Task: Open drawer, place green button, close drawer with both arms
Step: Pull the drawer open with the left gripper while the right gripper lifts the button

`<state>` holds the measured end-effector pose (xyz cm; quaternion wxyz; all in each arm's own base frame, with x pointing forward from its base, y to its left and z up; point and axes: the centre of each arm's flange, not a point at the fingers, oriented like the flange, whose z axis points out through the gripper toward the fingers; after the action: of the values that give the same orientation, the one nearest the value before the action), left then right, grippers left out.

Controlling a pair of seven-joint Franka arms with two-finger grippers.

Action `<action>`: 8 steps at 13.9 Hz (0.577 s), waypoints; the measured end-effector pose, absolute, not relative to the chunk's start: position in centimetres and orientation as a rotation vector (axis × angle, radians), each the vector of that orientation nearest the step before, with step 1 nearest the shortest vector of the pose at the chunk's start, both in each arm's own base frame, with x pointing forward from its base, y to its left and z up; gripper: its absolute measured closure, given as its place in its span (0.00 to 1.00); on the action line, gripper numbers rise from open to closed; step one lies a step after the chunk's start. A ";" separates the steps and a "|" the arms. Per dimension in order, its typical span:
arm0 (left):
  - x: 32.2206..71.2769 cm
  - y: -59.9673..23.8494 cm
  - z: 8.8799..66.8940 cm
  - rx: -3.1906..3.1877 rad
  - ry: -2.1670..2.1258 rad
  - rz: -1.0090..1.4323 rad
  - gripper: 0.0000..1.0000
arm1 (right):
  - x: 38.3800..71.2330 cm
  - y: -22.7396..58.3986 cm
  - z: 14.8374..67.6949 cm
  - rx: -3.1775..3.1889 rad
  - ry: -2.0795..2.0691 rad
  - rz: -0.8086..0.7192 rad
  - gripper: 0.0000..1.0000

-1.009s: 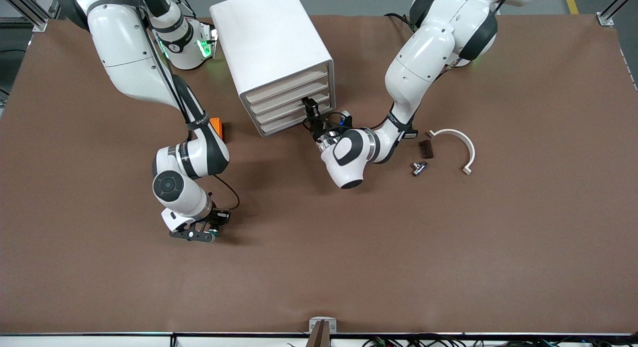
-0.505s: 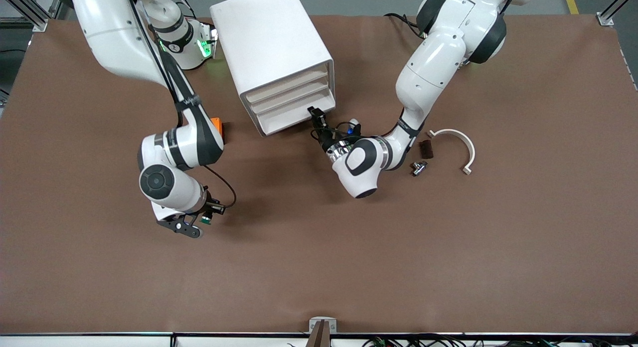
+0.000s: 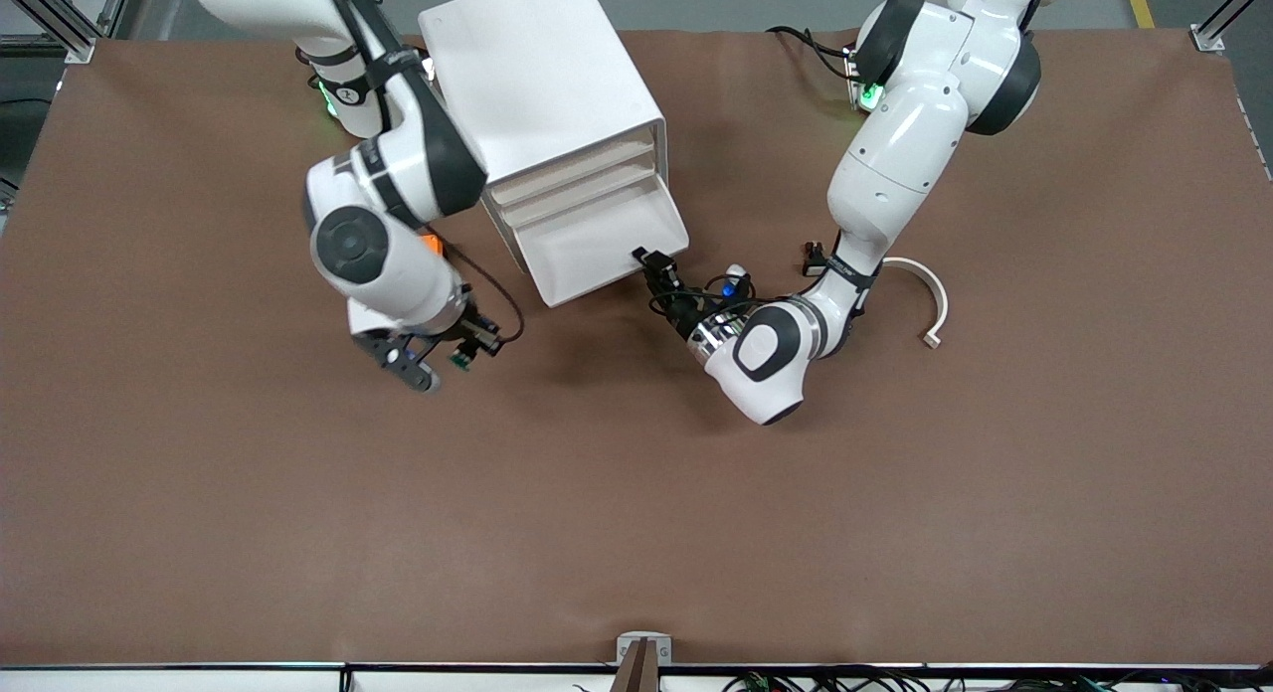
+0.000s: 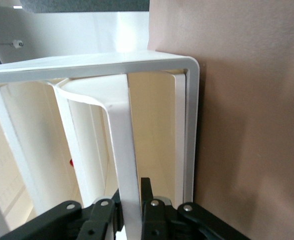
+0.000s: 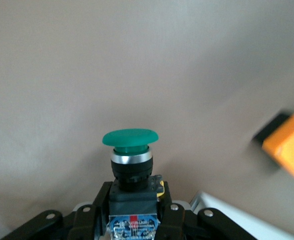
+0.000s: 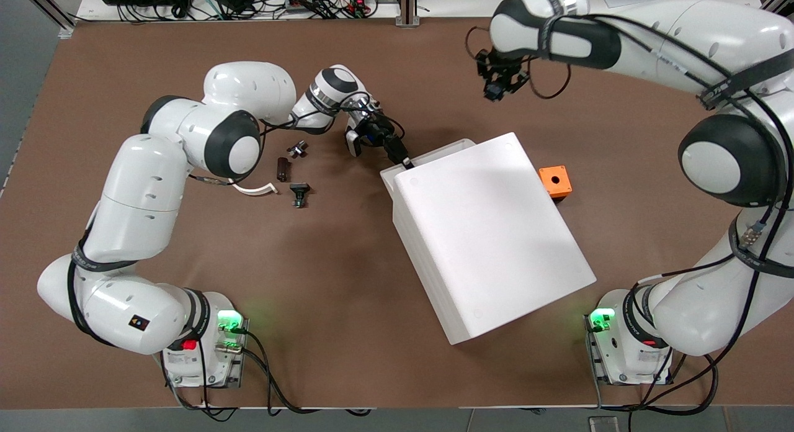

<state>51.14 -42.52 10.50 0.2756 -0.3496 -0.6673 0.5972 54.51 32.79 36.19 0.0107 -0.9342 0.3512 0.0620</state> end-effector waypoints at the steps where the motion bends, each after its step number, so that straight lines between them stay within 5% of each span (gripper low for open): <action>1: 51.6 -42.0 10.5 -0.930 -1.802 1.612 0.86 | 52.7 35.6 35.7 -2.891 1.165 0.185 0.58; 5: 52.2 -41.3 10.6 -0.920 -1.813 1.624 0.83 | 47.3 42.8 34.4 -2.808 1.354 0.162 0.58; 8: 52.6 -41.2 10.7 -0.999 -1.806 1.671 0.57 | 45.8 44.8 32.6 -2.768 1.446 0.156 0.58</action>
<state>52.56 -41.16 10.71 0.2409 -0.3652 -0.6601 0.6107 45.78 44.76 32.57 0.0076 -0.8852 0.4625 0.0499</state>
